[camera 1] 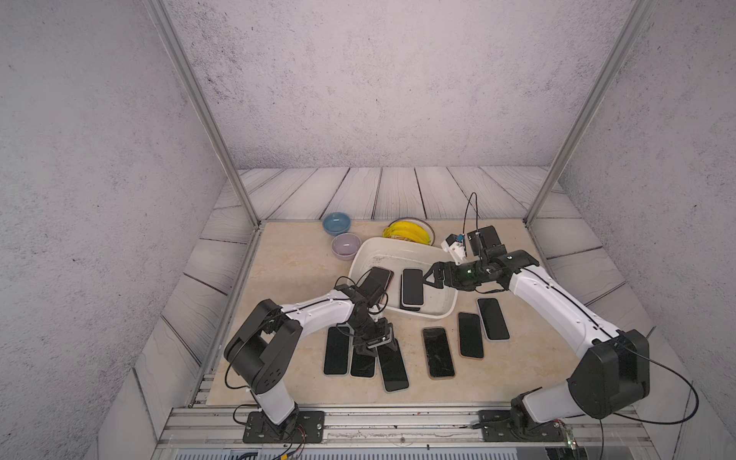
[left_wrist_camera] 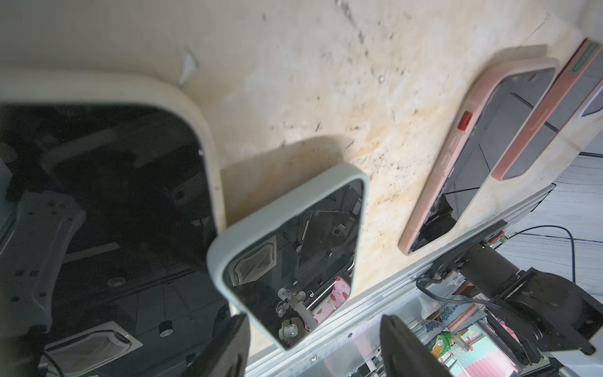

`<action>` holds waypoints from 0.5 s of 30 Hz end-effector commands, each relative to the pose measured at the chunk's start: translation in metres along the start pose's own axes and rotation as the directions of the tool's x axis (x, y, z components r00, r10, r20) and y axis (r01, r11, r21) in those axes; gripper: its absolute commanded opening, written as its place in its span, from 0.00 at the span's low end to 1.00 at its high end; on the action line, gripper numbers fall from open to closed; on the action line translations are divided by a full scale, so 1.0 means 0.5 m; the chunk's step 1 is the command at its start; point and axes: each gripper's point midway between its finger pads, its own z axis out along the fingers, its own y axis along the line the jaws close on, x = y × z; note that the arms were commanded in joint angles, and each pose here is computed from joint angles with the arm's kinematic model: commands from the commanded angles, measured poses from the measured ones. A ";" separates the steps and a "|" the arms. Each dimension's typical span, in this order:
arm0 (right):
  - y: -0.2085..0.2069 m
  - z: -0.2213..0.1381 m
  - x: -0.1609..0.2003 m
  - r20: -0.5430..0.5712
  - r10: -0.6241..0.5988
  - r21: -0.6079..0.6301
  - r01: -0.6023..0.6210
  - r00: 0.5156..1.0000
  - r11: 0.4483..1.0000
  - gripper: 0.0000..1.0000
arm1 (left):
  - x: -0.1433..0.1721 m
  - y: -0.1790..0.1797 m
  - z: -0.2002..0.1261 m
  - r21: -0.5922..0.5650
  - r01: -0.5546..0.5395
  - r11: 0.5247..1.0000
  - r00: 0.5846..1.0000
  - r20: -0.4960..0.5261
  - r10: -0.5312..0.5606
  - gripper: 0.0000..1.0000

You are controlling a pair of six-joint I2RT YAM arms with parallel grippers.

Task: Take the phone out of the storage box
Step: Adjust the storage box at the center of the board.

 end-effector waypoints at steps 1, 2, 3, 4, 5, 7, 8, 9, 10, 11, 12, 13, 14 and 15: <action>-0.003 -0.006 -0.005 -0.002 -0.013 0.014 0.013 1.000 1.000 1.00 | -0.030 -0.014 0.008 0.019 -0.024 1.000 0.999 0.027 0.023 0.69; -0.002 -0.005 -0.004 -0.004 -0.012 0.012 0.012 1.000 1.000 1.00 | -0.032 -0.016 0.008 0.021 -0.025 0.999 0.999 0.027 0.024 0.69; -0.002 -0.004 -0.005 -0.006 -0.012 0.010 0.012 1.000 1.000 1.00 | -0.032 -0.018 0.008 0.023 -0.026 0.999 0.999 0.025 0.025 0.69; 0.000 -0.005 -0.006 -0.005 -0.011 0.007 0.011 1.000 1.000 1.00 | -0.033 -0.020 0.007 0.024 -0.027 0.999 0.999 0.026 0.026 0.69; 0.000 -0.004 -0.007 -0.006 -0.010 0.006 0.010 1.000 1.000 1.00 | -0.032 -0.021 0.006 0.023 -0.031 0.999 0.999 0.026 0.030 0.69; 0.000 -0.003 -0.008 -0.008 -0.009 0.003 0.009 1.000 1.000 1.00 | -0.033 -0.022 0.005 0.024 -0.035 0.999 0.999 0.029 0.034 0.69; 0.000 -0.001 -0.009 -0.010 -0.009 0.003 0.009 1.000 1.000 0.99 | -0.032 -0.021 0.007 0.025 -0.034 0.999 0.999 0.027 0.033 0.69; 0.000 -0.001 -0.009 -0.010 -0.008 0.002 0.008 1.000 1.000 1.00 | -0.034 -0.021 0.010 0.026 -0.030 0.999 0.999 0.023 0.030 0.69; 0.002 0.000 -0.010 -0.010 -0.009 0.000 0.009 1.000 1.000 0.99 | -0.035 -0.022 0.013 0.027 -0.031 0.999 0.999 0.021 0.030 0.69; 0.002 0.000 -0.010 -0.011 -0.006 -0.002 0.006 1.000 1.000 1.00 | -0.038 -0.024 0.015 0.029 -0.031 0.999 0.999 0.020 0.031 0.69; 0.001 0.000 -0.011 -0.011 -0.004 -0.001 0.004 1.000 1.000 1.00 | -0.040 -0.027 0.019 0.029 -0.035 0.999 0.999 0.018 0.035 0.70; 0.001 0.000 -0.011 -0.011 -0.005 0.000 0.005 1.000 1.000 1.00 | -0.041 -0.029 0.022 0.029 -0.039 0.999 0.999 0.017 0.039 0.70; 0.002 0.000 -0.011 -0.010 -0.006 0.000 0.006 1.000 1.000 1.00 | -0.043 -0.031 0.024 0.027 -0.045 0.999 0.999 0.017 0.044 0.70; 0.002 -0.001 -0.010 -0.010 -0.006 0.000 0.006 1.000 1.000 1.00 | -0.045 -0.032 0.027 0.027 -0.044 0.999 0.999 0.014 0.044 0.70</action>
